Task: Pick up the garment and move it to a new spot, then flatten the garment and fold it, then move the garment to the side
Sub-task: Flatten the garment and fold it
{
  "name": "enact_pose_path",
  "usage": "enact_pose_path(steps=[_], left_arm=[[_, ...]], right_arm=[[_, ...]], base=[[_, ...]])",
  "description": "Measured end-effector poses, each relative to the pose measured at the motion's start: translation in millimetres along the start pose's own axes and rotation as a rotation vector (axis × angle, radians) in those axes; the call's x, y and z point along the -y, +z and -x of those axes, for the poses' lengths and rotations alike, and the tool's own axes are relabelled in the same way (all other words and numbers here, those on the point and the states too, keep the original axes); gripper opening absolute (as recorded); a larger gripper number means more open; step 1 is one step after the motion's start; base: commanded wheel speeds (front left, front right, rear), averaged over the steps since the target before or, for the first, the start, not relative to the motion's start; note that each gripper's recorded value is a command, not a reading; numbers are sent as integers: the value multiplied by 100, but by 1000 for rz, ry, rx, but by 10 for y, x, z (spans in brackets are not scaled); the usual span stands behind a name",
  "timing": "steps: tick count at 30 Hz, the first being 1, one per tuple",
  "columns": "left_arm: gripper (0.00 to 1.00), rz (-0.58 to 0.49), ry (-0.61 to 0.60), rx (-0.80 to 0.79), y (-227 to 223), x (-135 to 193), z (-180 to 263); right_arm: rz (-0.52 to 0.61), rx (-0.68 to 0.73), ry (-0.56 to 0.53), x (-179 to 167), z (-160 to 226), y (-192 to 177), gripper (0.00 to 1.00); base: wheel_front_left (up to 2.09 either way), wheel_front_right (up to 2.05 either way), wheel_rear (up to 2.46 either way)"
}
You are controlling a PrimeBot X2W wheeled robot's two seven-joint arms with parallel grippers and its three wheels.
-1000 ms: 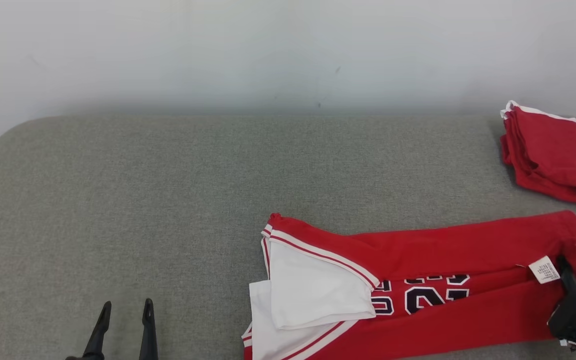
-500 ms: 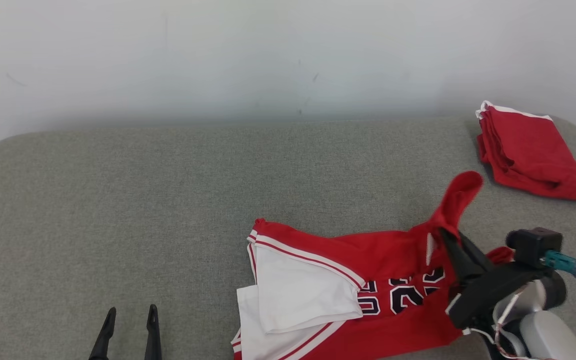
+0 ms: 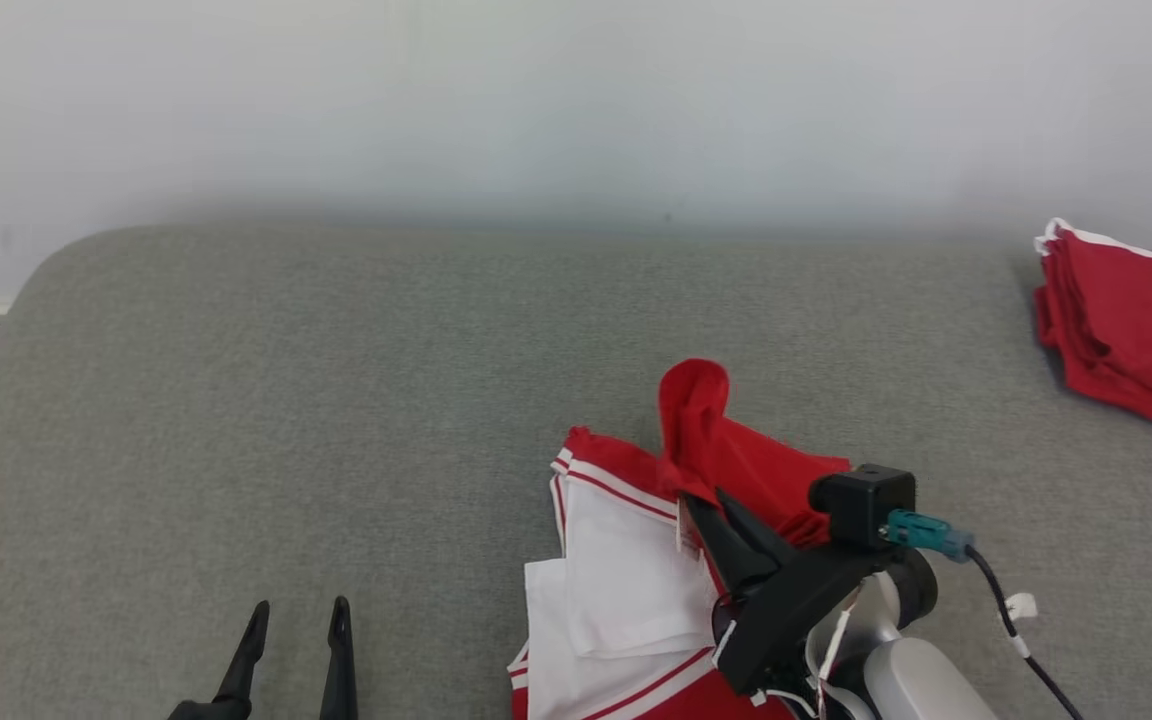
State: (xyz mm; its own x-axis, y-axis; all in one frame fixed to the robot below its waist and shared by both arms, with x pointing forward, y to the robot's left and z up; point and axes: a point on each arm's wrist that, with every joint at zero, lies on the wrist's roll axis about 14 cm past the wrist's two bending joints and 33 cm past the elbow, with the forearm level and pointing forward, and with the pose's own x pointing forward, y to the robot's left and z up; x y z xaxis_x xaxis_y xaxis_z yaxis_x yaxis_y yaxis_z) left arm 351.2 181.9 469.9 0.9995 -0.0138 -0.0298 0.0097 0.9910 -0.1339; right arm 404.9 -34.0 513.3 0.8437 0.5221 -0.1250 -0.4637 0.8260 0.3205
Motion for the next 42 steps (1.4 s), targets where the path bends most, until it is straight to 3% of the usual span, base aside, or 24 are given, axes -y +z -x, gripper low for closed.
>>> enact_pose_path(steps=[16,17,18,19,20,30,34,39,40,41,42], left_arm=[[100,19,61,-33,-97,-154,68],[100,20,64,-35,-102,-162,72],[100,20,67,-35,-104,-169,75],[100,22,69,-35,-101,-175,76],[100,24,71,-34,-98,-181,76],[100,12,77,-11,-27,-207,47],[100,1,78,7,29,-221,30],[100,-14,75,20,71,-223,32],[100,-16,76,23,81,-226,36],[100,-17,78,27,94,-232,38],[100,-19,79,32,111,-236,37]], right_arm=[[-17,-178,56,-168,-379,-621,2],[-16,-180,60,-179,-389,-649,42],[-23,-183,65,-196,-400,-668,74],[-30,-177,70,-214,-412,-666,74],[-38,-160,74,-227,-426,-638,100],[-10,93,48,-113,-483,26,100],[29,228,-30,242,-298,397,100],[47,254,-146,674,-16,408,100],[50,253,-165,741,37,390,95],[51,250,-180,787,81,363,75],[57,240,-193,829,121,323,38]], base=[[0,0,0],[0,0,0],[0,0,0],[0,0,0],[0,0,0],[0,0,0],[0,0,0],[0,0,0],[0,0,0],[0,0,0],[0,0,0]])
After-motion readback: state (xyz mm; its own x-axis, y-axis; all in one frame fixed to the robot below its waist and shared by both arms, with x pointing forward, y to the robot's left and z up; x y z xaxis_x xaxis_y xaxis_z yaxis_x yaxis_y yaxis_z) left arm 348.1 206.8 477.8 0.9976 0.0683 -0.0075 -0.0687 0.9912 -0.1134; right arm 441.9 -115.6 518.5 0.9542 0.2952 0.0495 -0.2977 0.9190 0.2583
